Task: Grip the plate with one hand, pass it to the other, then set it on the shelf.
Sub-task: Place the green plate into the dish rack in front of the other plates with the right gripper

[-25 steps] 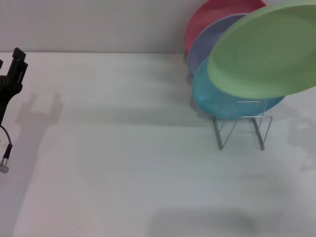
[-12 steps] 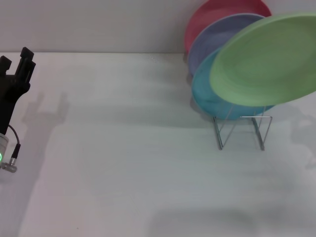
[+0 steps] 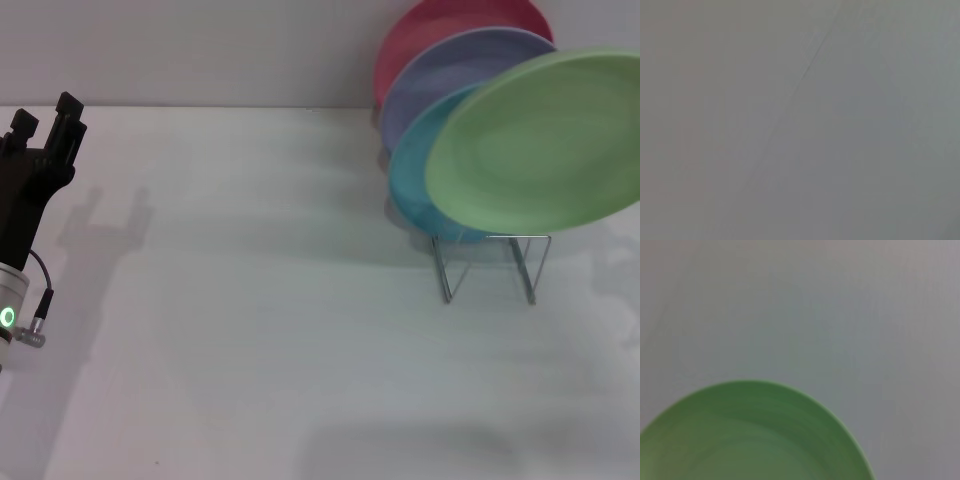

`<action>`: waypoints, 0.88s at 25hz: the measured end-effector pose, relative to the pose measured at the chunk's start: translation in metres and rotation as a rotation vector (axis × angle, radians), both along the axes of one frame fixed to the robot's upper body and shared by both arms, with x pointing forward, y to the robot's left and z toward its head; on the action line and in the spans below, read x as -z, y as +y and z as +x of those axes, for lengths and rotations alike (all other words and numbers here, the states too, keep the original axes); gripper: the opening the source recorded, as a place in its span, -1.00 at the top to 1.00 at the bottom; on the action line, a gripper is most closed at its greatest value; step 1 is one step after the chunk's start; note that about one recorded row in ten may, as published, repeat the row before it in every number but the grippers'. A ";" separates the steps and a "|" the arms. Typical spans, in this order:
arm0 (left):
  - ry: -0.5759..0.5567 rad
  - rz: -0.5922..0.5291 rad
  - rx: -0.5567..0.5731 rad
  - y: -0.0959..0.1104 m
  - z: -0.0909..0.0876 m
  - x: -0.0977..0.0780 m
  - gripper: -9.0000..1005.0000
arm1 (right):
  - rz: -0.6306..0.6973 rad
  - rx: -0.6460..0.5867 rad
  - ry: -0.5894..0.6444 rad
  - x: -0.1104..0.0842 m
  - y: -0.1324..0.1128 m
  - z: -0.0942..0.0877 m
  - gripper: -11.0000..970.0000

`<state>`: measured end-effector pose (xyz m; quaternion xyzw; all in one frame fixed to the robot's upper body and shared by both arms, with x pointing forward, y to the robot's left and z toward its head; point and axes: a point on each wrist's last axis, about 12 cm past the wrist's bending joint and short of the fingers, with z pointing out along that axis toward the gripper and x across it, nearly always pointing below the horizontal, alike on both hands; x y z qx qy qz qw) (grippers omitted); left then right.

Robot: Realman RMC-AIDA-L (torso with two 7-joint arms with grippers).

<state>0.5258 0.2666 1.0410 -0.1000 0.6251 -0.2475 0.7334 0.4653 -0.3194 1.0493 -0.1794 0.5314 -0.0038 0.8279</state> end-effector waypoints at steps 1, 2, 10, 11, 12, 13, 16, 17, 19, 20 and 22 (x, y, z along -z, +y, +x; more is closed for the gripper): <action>0.000 0.000 0.000 0.000 0.000 0.000 -0.39 | -0.002 0.003 0.006 0.001 0.000 0.000 0.95; 0.000 0.000 0.000 0.000 0.000 0.000 -0.39 | -0.003 0.005 0.012 0.002 -0.001 -0.001 0.95; -0.004 -0.002 -0.001 0.000 -0.001 0.000 -0.39 | -0.006 0.004 0.043 0.006 0.001 -0.001 0.95; -0.004 -0.002 -0.001 0.000 -0.001 0.000 -0.39 | -0.006 0.002 0.045 0.006 0.001 -0.002 0.95; -0.005 -0.002 -0.001 0.000 -0.001 0.000 -0.39 | -0.006 0.000 0.047 0.007 0.002 -0.002 0.95; -0.005 -0.002 -0.001 0.000 -0.001 -0.001 -0.39 | -0.006 -0.006 0.052 0.008 0.003 -0.003 0.95; -0.006 -0.002 -0.001 0.000 -0.001 -0.001 -0.39 | -0.007 -0.010 0.059 0.009 0.004 -0.004 0.95; -0.006 -0.002 -0.001 0.000 0.000 -0.001 -0.39 | -0.008 -0.011 0.069 0.011 0.005 -0.005 0.95; -0.006 -0.002 -0.001 0.001 0.000 -0.001 -0.39 | -0.008 -0.010 0.075 0.011 0.005 -0.005 0.95; -0.006 -0.002 -0.001 0.001 -0.001 -0.001 -0.39 | -0.007 -0.009 0.079 0.012 0.005 -0.005 0.94; -0.006 -0.001 -0.002 0.001 -0.001 -0.001 -0.39 | -0.009 -0.005 0.090 0.013 0.005 -0.005 0.95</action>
